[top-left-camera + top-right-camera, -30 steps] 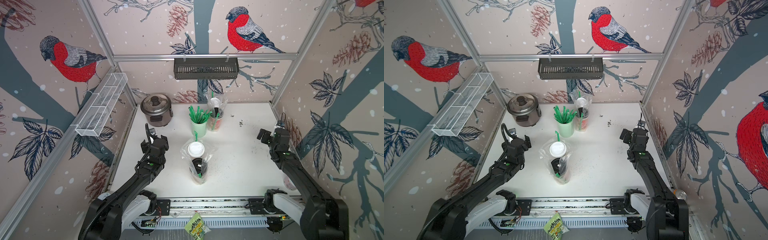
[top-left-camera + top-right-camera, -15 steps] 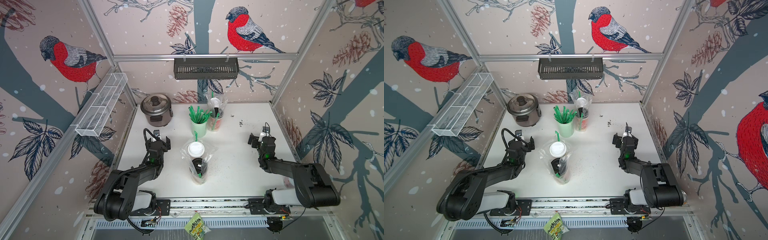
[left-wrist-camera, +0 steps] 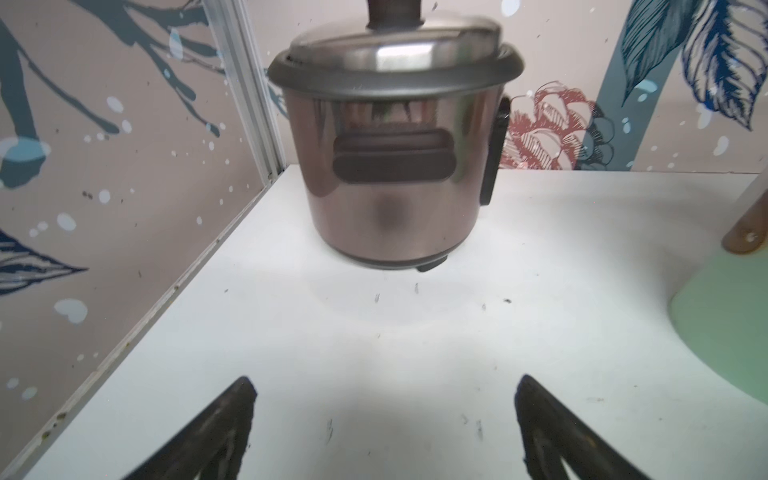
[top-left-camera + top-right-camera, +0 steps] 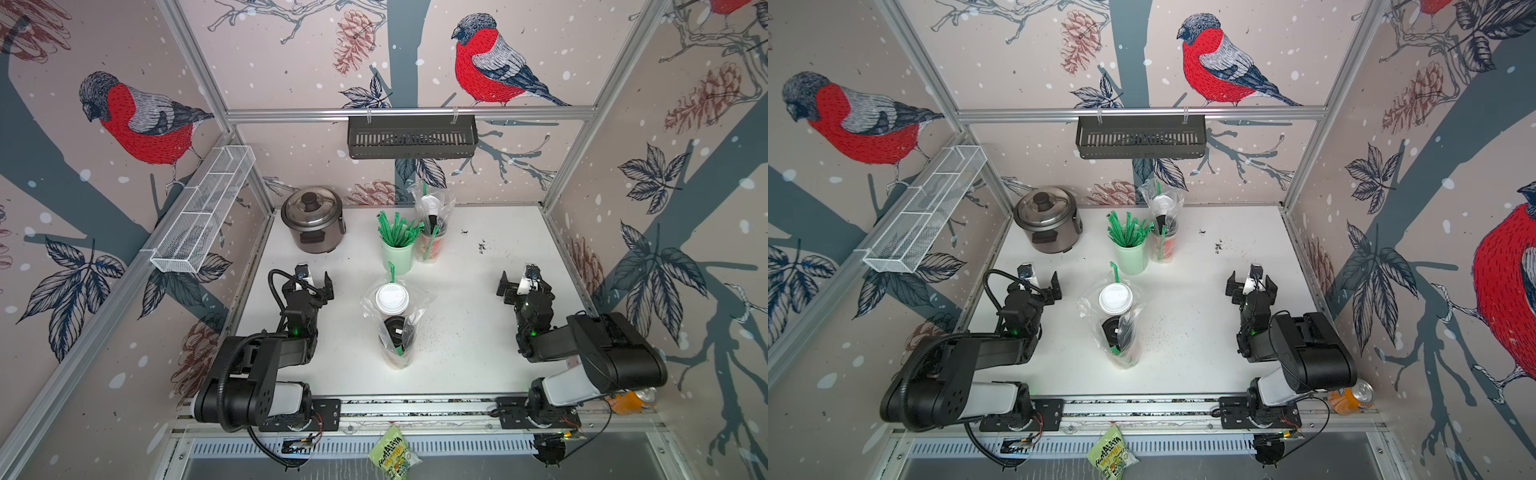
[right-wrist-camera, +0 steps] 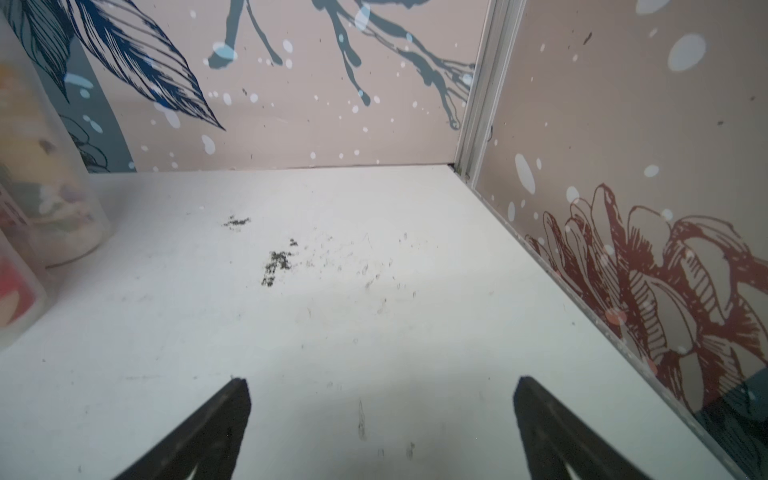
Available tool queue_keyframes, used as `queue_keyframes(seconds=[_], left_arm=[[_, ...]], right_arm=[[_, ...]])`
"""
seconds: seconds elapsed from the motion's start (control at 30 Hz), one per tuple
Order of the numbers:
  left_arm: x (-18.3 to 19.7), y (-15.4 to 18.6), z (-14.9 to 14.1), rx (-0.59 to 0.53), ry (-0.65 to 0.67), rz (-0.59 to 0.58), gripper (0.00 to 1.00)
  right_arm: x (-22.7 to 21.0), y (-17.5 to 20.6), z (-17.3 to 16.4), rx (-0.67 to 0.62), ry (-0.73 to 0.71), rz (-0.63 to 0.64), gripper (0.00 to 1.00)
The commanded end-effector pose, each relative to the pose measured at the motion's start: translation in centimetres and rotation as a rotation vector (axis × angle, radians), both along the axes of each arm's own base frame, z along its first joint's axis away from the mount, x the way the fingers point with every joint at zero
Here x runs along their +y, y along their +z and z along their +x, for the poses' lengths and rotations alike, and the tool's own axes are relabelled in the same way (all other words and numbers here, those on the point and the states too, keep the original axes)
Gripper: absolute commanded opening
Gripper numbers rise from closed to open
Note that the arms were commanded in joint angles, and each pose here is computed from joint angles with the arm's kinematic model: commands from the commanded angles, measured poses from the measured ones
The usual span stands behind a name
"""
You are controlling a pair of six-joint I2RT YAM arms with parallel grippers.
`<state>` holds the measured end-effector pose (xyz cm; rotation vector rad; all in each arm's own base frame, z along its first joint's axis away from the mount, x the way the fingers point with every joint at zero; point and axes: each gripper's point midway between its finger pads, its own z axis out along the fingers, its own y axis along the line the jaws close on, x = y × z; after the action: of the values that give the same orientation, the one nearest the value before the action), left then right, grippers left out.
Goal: Pack milk tea into plastic carrier bags
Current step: Reset both arms
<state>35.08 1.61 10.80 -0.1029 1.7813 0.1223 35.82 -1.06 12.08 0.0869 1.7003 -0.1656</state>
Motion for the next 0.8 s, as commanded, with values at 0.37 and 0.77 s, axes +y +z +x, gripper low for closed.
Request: queue_keyframes(seconds=[0.37, 0.77], left_arm=[[0.0, 1.1, 3.3, -0.014, -0.012, -0.057, 0.99], [-0.1, 1.2, 3.3, -0.016, -0.014, -0.055, 0.99]], right_arm=[[-1.0, 0.4, 1.5, 0.01, -0.003, 0.062, 1.0], [-1.0, 0.4, 1.6, 0.007, -0.003, 0.062, 1.0]])
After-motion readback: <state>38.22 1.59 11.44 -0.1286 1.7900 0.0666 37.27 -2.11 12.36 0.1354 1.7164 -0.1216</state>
